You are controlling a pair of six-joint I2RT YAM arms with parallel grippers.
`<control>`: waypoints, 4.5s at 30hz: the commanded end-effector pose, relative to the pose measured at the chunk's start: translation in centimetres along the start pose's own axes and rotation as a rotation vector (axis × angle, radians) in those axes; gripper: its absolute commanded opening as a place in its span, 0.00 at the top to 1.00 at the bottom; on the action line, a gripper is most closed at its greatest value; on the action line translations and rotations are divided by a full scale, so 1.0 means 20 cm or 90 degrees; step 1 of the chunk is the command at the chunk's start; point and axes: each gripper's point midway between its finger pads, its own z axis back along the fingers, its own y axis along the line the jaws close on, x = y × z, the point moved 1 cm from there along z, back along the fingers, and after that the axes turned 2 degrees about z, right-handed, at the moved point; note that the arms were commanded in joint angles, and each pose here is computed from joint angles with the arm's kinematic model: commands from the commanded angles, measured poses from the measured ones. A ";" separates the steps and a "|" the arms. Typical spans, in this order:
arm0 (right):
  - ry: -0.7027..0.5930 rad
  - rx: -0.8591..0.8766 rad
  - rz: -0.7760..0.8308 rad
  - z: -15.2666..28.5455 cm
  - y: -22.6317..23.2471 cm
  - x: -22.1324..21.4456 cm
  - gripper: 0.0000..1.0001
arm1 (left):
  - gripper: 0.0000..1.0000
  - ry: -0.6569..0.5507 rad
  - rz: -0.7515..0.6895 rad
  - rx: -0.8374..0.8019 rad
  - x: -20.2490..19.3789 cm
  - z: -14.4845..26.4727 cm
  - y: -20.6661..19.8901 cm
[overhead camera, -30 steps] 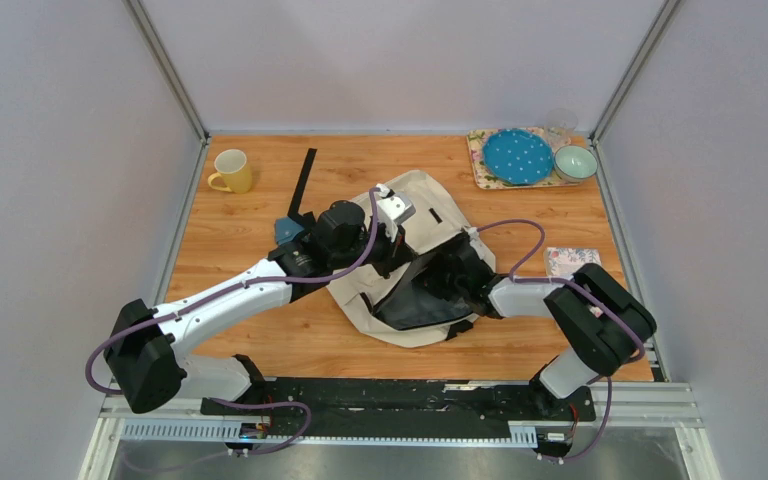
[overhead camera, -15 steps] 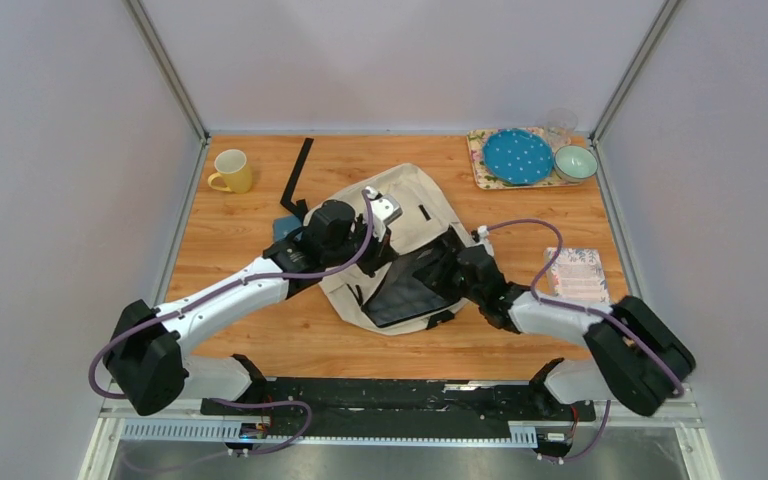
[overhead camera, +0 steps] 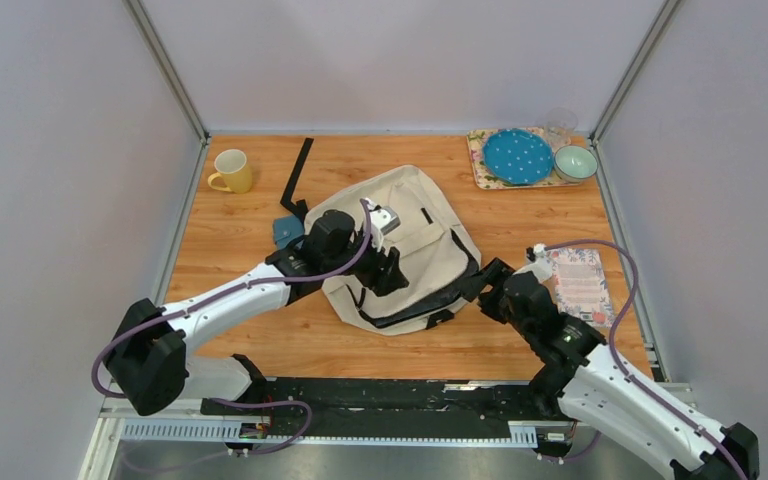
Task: Pack the student bag
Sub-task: Place the book in the student bag, then move the book to the center of the board, then pick up the book from the center of the board.
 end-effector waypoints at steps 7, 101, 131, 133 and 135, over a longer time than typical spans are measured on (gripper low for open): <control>-0.162 -0.238 0.016 0.15 -0.25 0.59 0.15 | 0.21 -0.120 0.027 -0.144 0.26 0.14 -0.26; 0.054 -0.216 -0.260 -0.01 -0.87 0.24 0.10 | 0.38 0.175 0.196 -0.265 -0.10 -1.05 -0.68; 0.052 -0.194 -0.254 0.00 -0.84 0.24 0.10 | 0.47 0.220 0.221 -0.182 -0.17 -1.06 -0.59; 0.054 -0.191 -0.256 0.00 -0.83 0.23 0.10 | 0.47 0.232 0.226 -0.181 -0.19 -1.07 -0.58; 0.055 -0.189 -0.256 0.00 -0.83 0.23 0.10 | 0.45 0.243 0.229 -0.173 -0.21 -1.08 -0.57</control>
